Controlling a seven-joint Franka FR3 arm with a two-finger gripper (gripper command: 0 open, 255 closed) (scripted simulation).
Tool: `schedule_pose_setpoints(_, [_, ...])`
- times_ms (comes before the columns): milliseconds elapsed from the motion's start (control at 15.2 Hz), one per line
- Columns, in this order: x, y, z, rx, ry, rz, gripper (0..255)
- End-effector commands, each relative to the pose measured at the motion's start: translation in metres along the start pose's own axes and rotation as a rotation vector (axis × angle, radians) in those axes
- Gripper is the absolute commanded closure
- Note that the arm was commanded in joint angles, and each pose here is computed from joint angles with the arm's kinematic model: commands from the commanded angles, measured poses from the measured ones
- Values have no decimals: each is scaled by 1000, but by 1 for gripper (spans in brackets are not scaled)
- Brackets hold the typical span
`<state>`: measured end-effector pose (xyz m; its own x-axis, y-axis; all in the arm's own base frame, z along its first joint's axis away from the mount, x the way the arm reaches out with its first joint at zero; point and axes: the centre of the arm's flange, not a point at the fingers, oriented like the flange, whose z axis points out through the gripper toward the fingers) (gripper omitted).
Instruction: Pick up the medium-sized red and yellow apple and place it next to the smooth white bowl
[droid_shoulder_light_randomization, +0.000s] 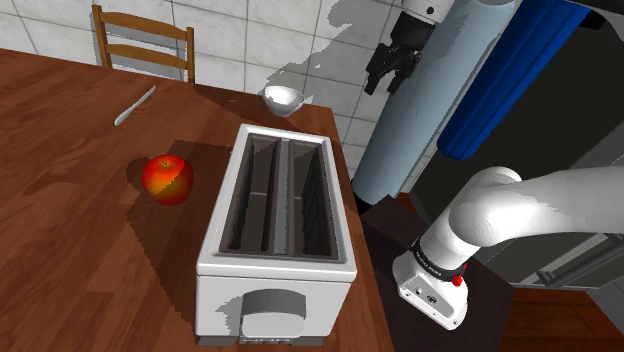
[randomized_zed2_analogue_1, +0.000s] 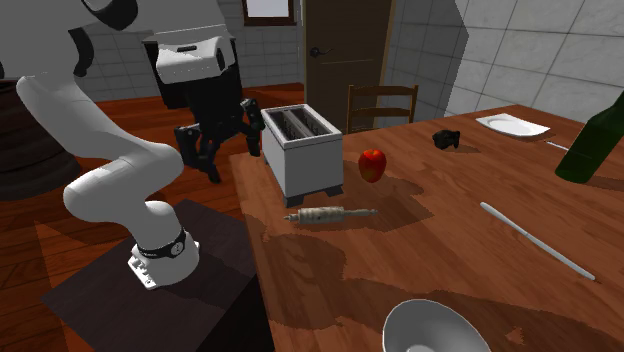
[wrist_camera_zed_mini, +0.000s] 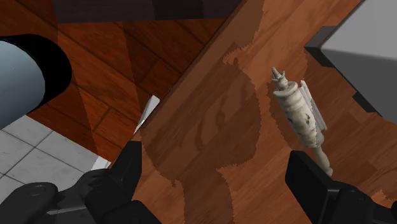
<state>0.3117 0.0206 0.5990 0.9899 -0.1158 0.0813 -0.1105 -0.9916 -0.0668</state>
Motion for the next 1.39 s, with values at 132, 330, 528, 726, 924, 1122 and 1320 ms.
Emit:
schedule_pose_setpoints(132, [4,-25,7,0,-4,6,0])
schedule_pose_setpoints(330, [11,-63,18,1,-9,15,0])
schedule_pose_setpoints(528, [18,-100,28,2,-14,25,0])
schedule_pose_setpoints(726, [25,-138,39,2,-19,34,0])
schedule_pose_setpoints(924, [33,-175,49,3,-25,43,0])
schedule_pose_setpoints(1122, [41,-212,60,4,-30,53,0])
schedule_pose_setpoints(1320, [49,-250,71,4,-35,62,0])
